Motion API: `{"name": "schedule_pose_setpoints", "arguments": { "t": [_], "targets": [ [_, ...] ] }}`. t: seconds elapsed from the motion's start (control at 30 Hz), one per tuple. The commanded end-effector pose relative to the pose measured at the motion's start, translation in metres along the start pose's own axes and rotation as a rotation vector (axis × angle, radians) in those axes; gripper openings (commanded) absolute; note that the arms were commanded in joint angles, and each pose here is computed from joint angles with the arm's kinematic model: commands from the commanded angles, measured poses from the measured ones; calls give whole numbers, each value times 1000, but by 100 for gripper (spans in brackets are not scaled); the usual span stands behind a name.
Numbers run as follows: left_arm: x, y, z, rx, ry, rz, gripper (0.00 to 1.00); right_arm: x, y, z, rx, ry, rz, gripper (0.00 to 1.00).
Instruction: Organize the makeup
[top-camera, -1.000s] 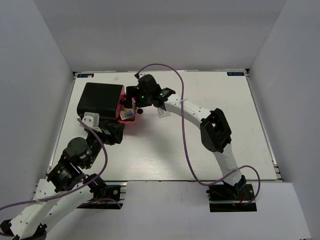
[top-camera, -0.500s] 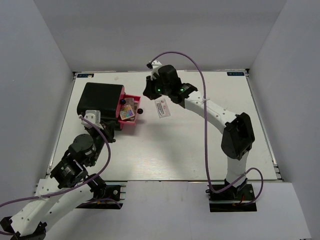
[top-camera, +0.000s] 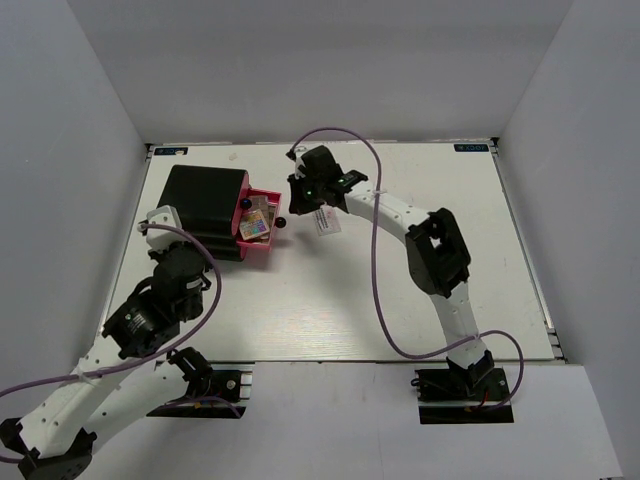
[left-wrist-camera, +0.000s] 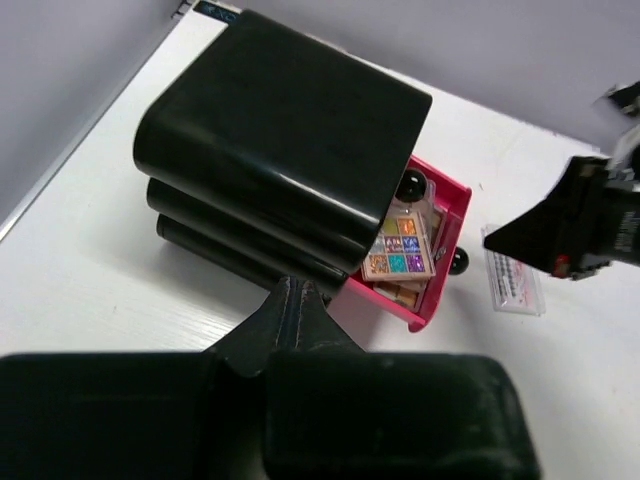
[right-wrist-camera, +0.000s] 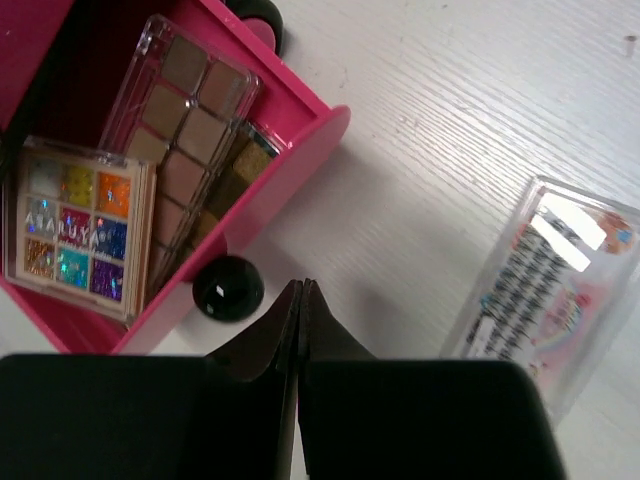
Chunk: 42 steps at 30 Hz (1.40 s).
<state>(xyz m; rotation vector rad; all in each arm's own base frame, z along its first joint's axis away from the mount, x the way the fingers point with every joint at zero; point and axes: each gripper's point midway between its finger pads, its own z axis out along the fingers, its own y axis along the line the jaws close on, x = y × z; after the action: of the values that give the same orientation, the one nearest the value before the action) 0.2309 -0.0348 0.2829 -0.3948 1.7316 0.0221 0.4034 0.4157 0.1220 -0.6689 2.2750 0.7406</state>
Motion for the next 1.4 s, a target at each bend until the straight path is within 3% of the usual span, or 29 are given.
{"name": "schedule_pose_setpoints", "arguments": {
  "t": [0.0, 0.23, 0.77, 1.37],
  "targets": [
    [-13, 8, -3, -34, -28, -5, 0, -24, 14, 8, -36, -33, 7, 0],
    [23, -14, 8, 54, 53, 106, 4, -24, 14, 26, -63, -30, 20, 0],
    [28, -17, 6, 103, 47, 98, 15, -47, 53, 41, -293, -83, 11, 0],
    [26, -18, 3, 128, 36, 77, 20, -50, 89, 49, -515, -104, 12, 0]
  ]
}}
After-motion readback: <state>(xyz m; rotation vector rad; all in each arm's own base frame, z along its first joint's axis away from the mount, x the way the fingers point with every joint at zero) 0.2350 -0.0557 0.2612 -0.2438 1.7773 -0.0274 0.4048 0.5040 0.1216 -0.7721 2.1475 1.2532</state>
